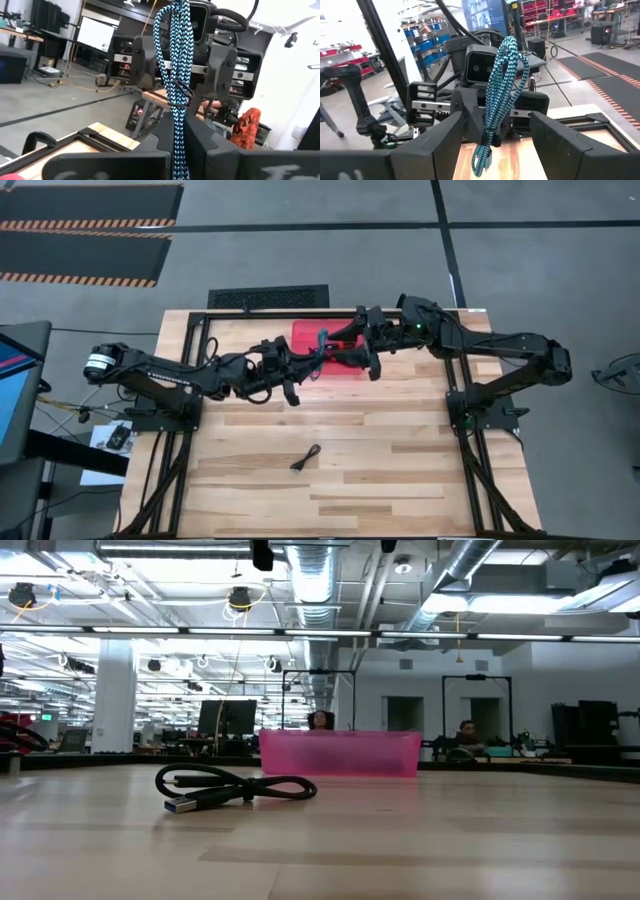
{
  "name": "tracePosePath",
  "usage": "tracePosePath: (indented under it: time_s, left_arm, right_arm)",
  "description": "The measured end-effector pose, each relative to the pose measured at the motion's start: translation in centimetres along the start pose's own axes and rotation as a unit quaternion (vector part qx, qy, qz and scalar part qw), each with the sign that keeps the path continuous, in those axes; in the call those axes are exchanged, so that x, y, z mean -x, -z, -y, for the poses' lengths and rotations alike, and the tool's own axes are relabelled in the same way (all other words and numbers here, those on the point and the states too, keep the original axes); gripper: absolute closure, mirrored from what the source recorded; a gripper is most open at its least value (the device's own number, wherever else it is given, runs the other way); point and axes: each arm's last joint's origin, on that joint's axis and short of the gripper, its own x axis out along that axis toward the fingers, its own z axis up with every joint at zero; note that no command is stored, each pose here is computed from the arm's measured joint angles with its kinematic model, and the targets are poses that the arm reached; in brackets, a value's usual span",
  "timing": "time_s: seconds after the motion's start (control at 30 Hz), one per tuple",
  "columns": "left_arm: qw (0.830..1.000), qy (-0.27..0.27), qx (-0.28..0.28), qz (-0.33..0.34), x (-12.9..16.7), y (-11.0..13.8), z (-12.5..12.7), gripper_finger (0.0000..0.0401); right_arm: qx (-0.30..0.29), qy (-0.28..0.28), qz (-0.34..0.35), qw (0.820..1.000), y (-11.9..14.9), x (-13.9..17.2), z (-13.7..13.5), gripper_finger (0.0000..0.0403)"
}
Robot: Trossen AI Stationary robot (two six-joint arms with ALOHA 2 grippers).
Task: Pick and place USB-C Cables
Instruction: Put the blue charger cable into the pink bin
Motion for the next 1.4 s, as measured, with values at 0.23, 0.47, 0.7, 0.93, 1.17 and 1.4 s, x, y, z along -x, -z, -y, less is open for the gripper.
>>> tracePosePath:
  time_s: [0.23,0.47,0.7,0.93,1.17,1.4]
  left_arm:
    - [1.000,0.026,0.001,-0.006,-0.2,-0.1,-0.3,0.0399]
    - [0.997,0.072,-0.008,-0.019,-0.3,-0.2,-0.5,0.0399]
    - [0.995,0.090,-0.010,-0.033,-0.4,-0.2,-0.9,0.0399]
    - [0.995,0.095,-0.011,-0.037,-0.6,-0.4,-1.5,0.0399]
    - [0.995,0.092,-0.010,-0.040,-0.7,-0.5,-2.1,0.0399]
    - [0.996,0.083,-0.007,-0.038,-0.9,-0.8,-2.9,0.0399]
  right_arm:
    - [-0.018,0.002,0.002,1.000,0.0,0.0,-0.1,0.0147]
    - [-0.039,0.012,-0.003,0.999,1.1,-1.5,-0.2,0.0147]
    - [-0.054,0.000,0.037,0.998,1.6,-3.2,0.2,0.0147]
    - [-0.070,0.025,0.055,0.996,1.4,-3.3,0.3,0.0165]
    - [-0.071,0.040,0.045,0.996,1.7,-3.4,-0.1,0.0308]
    - [-0.071,0.049,0.046,0.995,1.7,-3.3,0.0,0.0377]
